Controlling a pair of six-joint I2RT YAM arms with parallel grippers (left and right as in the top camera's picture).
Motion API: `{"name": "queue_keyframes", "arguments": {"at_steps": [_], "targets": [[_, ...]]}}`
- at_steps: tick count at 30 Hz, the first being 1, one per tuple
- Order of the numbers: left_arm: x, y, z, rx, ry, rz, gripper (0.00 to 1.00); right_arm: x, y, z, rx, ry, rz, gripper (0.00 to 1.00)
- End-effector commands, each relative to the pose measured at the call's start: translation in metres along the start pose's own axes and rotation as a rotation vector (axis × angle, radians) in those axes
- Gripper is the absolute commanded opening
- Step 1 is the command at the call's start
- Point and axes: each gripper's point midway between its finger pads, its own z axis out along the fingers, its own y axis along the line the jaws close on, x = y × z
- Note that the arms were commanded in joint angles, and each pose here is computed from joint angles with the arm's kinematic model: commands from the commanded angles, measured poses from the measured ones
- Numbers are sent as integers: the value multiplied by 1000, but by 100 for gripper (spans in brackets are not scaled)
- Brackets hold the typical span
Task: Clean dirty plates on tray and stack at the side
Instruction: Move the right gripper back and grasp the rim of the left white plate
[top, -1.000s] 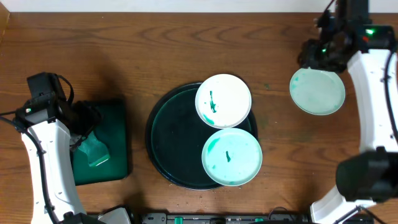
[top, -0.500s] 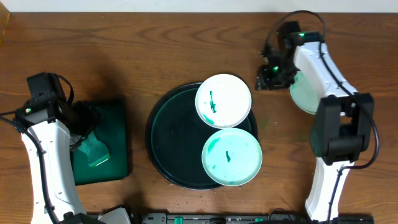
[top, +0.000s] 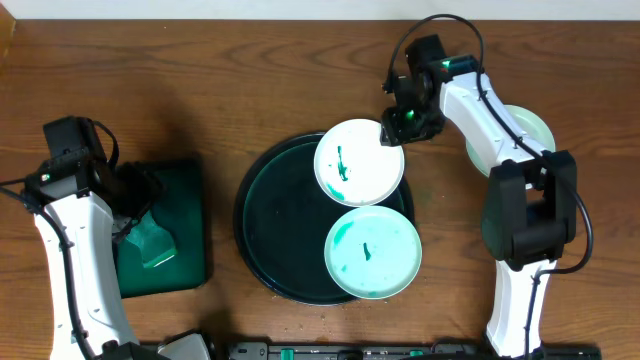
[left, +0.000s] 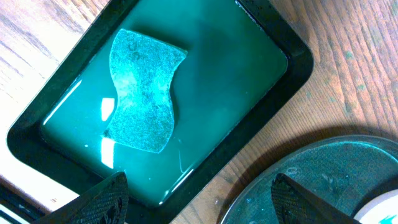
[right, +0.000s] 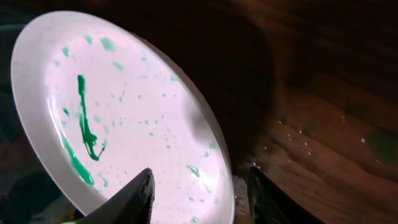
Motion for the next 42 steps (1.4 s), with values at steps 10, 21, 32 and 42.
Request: {"name": "queue_keyframes", "arguments": {"at_steps": [10, 21, 32, 42], "targets": [[-4, -2, -3, 4, -5, 7, 67, 18, 6, 21, -11, 33, 27, 8], [-4, -2, -3, 4, -5, 7, 60, 18, 10, 16, -12, 29, 11, 1], [-4, -2, -3, 4, -5, 7, 52, 18, 66, -21, -27, -41, -128, 1], [-7, 1, -3, -13, -20, 11, 49, 33, 106, 13, -45, 32, -109, 1]]}}
